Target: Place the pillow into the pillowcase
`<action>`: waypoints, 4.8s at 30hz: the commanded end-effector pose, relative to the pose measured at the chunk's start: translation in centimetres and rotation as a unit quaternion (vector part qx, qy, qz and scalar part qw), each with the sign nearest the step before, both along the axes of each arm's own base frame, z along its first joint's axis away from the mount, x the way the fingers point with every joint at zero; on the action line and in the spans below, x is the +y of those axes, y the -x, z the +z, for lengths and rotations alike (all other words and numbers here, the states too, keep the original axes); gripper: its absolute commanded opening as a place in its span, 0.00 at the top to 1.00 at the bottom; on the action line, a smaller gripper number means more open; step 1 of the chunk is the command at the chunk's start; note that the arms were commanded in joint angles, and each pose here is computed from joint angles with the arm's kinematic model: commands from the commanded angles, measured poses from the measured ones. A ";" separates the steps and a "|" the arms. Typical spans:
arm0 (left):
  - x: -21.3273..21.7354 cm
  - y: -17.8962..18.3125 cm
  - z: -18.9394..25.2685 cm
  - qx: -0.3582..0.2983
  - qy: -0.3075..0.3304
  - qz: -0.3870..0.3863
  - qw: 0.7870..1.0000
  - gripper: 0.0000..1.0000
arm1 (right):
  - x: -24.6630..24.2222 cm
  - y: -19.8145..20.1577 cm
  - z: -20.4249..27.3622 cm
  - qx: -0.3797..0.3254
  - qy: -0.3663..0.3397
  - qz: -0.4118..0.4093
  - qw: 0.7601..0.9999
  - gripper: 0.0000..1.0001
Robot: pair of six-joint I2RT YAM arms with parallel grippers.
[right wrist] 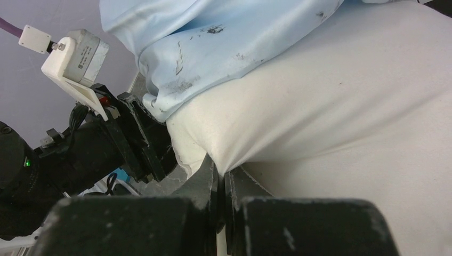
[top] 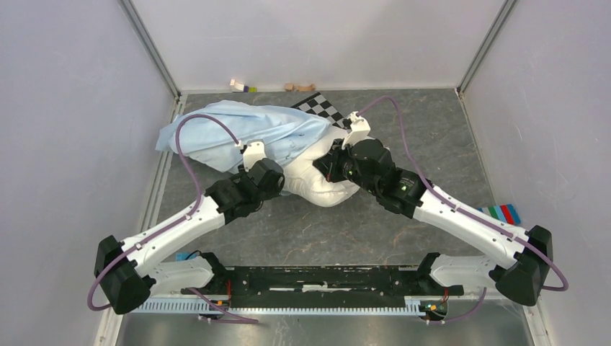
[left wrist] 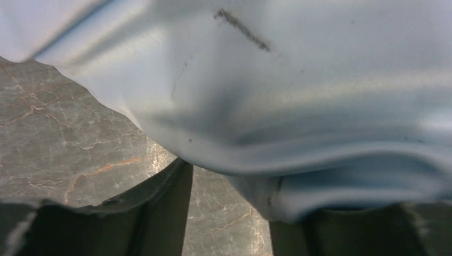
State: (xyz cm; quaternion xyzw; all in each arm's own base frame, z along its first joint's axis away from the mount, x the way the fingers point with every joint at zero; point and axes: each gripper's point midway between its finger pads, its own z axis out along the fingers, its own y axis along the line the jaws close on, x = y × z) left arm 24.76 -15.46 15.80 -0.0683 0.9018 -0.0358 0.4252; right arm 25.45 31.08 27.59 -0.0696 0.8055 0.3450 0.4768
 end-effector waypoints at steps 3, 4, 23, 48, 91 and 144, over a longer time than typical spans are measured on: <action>1.3 -1.1 5.3 -0.097 0.057 0.045 0.993 0.68 | -0.1 -0.2 5.5 -0.062 -0.069 -0.008 0.996 1.00; 1.0 -1.4 4.2 -0.083 0.034 0.041 0.995 0.78 | -0.2 -0.2 5.4 -0.065 -0.067 -0.010 0.996 1.00; -12.9 3.6 29.2 -0.219 0.169 -0.322 0.906 0.98 | 3.0 1.5 4.8 -0.073 -0.035 0.002 0.997 1.00; -13.4 -5.2 14.1 -0.039 0.192 -0.189 0.962 0.98 | -10.4 1.3 4.1 -0.154 0.211 -0.079 0.962 0.02; -18.9 -1.8 18.2 -0.043 0.189 -0.285 0.939 0.98 | -4.1 -5.3 -6.5 -0.081 0.115 0.059 0.988 1.00; -14.8 -2.6 14.4 -0.006 0.070 -0.203 0.977 0.98 | -3.4 -8.0 -8.4 -0.016 0.075 -0.044 0.996 1.00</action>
